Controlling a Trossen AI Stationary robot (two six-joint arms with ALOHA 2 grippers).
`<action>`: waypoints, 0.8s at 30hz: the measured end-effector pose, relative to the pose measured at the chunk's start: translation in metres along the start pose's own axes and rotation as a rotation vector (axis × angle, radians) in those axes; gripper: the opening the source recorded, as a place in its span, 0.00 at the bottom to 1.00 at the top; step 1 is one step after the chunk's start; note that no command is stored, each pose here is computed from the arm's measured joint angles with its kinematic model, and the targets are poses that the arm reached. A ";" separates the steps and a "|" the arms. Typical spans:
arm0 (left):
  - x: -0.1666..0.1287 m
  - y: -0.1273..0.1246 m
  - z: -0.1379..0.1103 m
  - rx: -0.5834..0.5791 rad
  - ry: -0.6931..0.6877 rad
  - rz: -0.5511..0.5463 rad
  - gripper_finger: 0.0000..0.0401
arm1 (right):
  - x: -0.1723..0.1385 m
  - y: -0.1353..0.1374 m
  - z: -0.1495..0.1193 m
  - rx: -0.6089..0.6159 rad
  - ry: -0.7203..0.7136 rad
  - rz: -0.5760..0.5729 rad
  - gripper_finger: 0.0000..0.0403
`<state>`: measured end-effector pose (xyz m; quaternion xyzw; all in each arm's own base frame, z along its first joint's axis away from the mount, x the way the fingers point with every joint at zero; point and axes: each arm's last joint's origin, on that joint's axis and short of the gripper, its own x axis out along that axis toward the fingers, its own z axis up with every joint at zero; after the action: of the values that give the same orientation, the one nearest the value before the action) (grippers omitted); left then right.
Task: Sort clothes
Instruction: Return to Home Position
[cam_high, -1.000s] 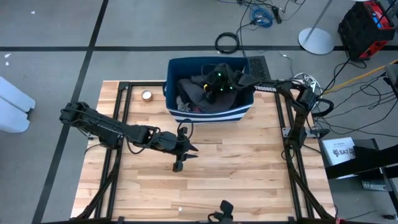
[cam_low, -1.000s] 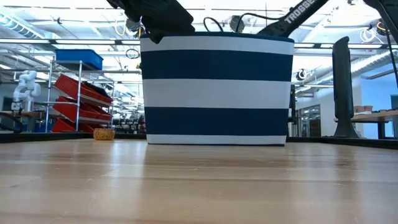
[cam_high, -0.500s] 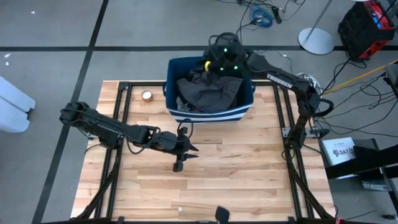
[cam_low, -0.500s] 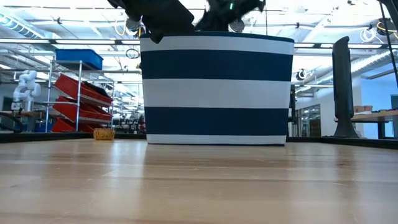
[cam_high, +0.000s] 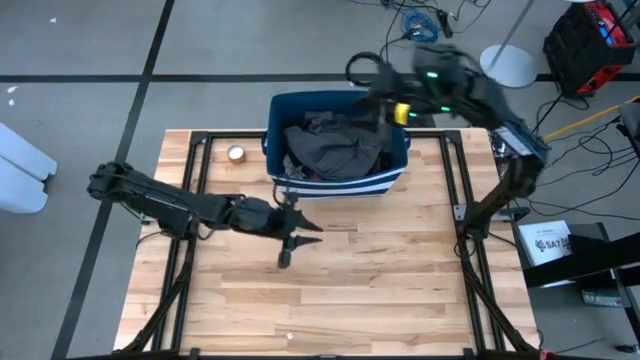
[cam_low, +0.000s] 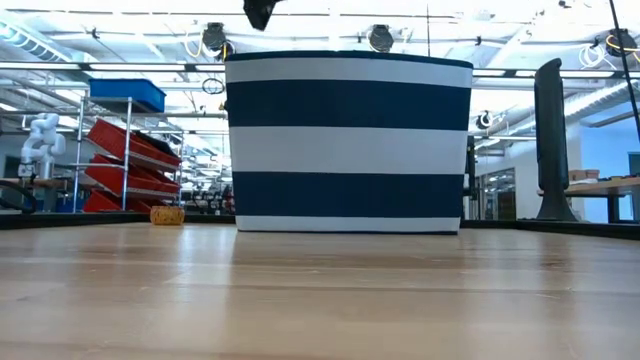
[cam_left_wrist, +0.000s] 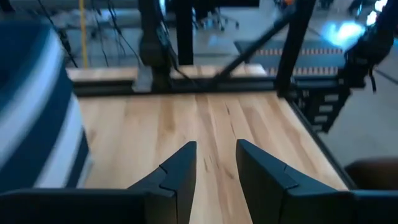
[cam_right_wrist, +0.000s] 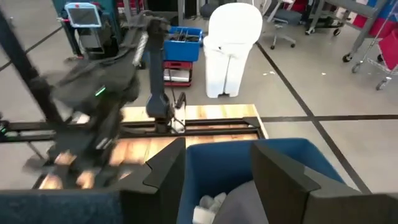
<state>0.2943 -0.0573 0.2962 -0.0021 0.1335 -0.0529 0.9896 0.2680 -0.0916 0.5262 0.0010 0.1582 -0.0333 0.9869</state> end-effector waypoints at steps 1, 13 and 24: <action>-0.005 0.002 0.004 0.002 -0.016 0.004 0.31 | -0.011 0.005 0.001 -0.007 0.003 -0.004 0.41; -0.073 0.026 0.036 0.031 -0.115 0.087 0.31 | -0.091 0.052 -0.017 0.023 0.128 0.084 0.41; -0.111 0.038 0.029 0.023 0.001 0.215 0.31 | -0.102 0.074 -0.092 0.014 0.078 0.061 0.41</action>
<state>0.2000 -0.0078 0.3524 0.0239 0.1330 0.0522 0.9895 0.1475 -0.0100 0.4700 0.0139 0.1962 -0.0044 0.9805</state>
